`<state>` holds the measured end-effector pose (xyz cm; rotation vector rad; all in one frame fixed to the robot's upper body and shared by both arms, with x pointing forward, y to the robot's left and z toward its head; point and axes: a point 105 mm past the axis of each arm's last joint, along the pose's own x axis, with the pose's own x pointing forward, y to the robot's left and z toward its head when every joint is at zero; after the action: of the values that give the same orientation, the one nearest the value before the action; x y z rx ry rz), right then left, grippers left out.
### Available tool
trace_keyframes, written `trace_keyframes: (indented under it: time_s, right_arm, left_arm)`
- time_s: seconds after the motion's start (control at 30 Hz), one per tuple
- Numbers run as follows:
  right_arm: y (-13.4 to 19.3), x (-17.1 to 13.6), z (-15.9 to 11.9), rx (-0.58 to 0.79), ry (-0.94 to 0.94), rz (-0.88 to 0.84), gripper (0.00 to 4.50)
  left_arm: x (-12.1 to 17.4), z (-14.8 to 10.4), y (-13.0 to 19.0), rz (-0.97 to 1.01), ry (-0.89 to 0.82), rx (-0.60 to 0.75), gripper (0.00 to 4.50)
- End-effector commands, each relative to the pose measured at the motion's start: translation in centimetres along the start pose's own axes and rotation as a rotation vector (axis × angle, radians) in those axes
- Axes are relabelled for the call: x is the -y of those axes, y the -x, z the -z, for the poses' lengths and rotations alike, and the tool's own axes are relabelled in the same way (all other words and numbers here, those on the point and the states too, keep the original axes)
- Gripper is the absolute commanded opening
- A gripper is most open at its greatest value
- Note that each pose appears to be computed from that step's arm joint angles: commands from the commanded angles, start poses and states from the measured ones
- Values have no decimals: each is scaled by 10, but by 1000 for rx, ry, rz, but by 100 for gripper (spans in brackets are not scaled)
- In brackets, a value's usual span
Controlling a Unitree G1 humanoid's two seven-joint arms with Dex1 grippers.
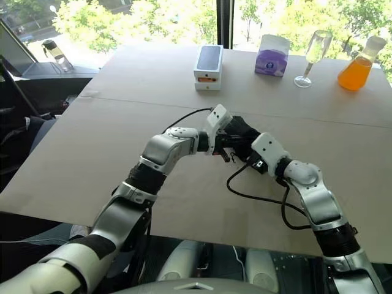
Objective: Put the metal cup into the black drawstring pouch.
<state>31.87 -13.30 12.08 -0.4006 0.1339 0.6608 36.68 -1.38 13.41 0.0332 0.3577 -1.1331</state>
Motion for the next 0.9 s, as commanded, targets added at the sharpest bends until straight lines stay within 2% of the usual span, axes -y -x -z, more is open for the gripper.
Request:
trace_keyframes:
  time_s: [0.03,0.23,0.33,0.4,0.53,0.57,0.63,0.9]
  right_arm:
    - [23,0,-17,33,-32,-7,292]
    - [25,-12,-6,10,-158,-67,292]
    - [38,-28,-7,3,-362,-134,292]
    - [41,-42,2,-48,-485,-162,292]
    - [32,-52,1,-12,-653,-154,292]
    - [31,-51,0,-5,-672,-143,292]
    - [26,-46,-4,18,-706,-119,240]
    - [22,-36,-12,52,-736,-87,240]
  left_arm:
    - [3,-24,-3,7,-25,85,0]
    - [26,-32,-18,89,-29,116,0]
    - [24,-39,-20,85,61,137,0]
    - [22,-44,-19,96,139,147,0]
    - [19,-46,-20,105,156,127,0]
    - [19,-46,-20,104,147,120,0]
    - [19,-44,-20,110,141,107,0]
    - [21,-45,-22,126,154,98,0]
